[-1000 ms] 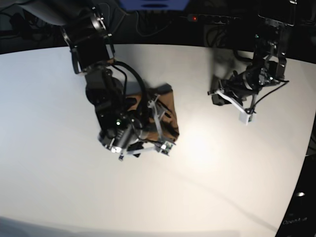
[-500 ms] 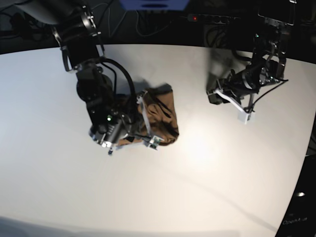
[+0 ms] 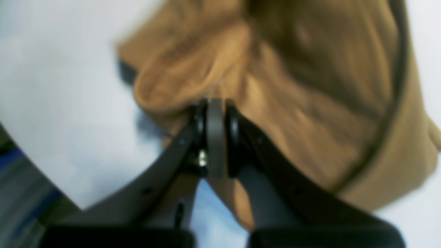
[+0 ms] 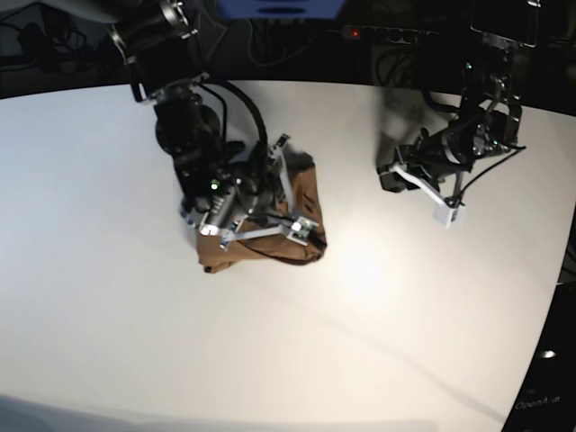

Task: Fold the T-shirt properly
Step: 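Lower the collar end onto the stack and open the right gripper, then move the right gripper away and push the bundle with the left gripper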

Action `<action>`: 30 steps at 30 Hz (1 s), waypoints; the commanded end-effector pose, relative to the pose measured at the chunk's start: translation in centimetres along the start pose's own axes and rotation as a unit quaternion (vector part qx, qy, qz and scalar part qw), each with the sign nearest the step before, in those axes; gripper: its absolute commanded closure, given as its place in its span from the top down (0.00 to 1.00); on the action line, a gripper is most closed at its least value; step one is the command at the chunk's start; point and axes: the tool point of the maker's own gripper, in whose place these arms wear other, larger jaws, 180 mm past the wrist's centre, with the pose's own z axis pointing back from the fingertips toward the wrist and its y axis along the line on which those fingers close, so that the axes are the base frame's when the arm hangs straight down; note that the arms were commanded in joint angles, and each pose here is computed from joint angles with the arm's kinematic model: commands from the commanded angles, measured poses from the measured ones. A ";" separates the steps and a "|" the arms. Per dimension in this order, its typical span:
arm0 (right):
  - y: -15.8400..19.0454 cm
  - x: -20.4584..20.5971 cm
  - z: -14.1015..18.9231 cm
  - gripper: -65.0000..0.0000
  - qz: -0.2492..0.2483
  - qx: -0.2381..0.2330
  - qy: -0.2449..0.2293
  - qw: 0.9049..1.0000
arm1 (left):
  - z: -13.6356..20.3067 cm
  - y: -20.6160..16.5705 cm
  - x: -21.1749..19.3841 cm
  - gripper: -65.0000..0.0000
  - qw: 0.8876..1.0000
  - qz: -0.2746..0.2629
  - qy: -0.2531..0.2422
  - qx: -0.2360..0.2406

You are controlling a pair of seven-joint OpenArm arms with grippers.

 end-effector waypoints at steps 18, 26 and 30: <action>-9.3 -1.8 4.2 0.00 0.031 -0.109 0.052 0.992 | 0.3 -0.7 0.7 0.04 1.000 -0.007 -0.012 -0.012; -13.6 -2.6 6.9 0.00 0.037 -0.162 0.077 0.983 | -1.3 -3.8 -4.9 0.04 0.996 -0.041 0.063 -0.045; -13.1 -1.6 6.8 0.00 0.038 -0.157 0.064 0.985 | -1.7 -5.1 -5.8 0.04 0.994 -0.049 0.074 -0.059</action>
